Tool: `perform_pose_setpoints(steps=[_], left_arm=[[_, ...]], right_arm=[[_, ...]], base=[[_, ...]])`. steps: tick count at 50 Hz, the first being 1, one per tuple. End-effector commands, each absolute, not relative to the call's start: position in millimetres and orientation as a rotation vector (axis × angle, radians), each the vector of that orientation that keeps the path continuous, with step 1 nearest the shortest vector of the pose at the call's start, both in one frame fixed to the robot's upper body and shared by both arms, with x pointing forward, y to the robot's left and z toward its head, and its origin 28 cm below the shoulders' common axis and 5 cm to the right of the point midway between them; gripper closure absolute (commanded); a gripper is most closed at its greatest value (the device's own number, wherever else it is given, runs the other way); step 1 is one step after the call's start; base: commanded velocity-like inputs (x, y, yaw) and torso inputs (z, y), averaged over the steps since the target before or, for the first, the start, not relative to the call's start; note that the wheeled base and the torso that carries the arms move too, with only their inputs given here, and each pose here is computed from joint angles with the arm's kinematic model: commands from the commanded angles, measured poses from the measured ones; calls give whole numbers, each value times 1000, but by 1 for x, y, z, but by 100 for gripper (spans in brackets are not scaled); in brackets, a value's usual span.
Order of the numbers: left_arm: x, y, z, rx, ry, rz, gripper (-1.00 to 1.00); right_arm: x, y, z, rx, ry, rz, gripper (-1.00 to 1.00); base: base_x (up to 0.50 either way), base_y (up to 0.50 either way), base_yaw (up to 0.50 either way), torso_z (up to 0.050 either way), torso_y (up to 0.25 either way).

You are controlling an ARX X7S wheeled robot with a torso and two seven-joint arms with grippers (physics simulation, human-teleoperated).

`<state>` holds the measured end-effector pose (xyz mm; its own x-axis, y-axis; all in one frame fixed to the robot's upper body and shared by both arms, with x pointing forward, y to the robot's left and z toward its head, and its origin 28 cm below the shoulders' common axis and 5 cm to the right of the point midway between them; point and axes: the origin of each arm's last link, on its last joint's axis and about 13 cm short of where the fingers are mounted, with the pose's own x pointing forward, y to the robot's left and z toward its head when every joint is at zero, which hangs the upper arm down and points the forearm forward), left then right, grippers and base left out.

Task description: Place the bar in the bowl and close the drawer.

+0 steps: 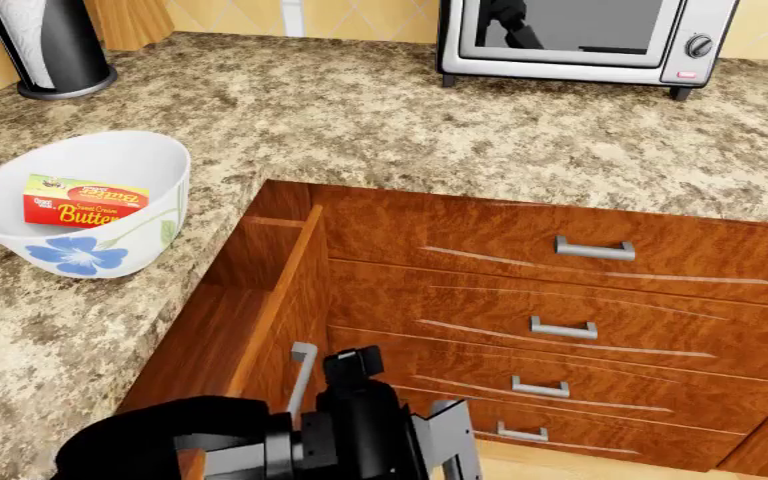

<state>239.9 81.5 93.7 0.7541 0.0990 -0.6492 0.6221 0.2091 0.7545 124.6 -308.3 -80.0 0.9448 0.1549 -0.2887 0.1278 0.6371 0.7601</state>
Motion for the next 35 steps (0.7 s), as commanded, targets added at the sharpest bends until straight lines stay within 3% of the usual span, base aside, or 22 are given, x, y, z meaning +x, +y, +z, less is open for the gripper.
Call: perform_pose_setpoints(steps=[1, 35], left_arm=[[245, 88, 87, 1380, 680, -353, -100], [259, 102, 65, 1382, 786, -286, -100]], right_arm=[[126, -309, -81, 884, 343, 16, -100], [121, -308, -79, 886, 342, 11, -100]], base=[[0, 0, 0, 0, 0], [0, 0, 0, 0, 0]])
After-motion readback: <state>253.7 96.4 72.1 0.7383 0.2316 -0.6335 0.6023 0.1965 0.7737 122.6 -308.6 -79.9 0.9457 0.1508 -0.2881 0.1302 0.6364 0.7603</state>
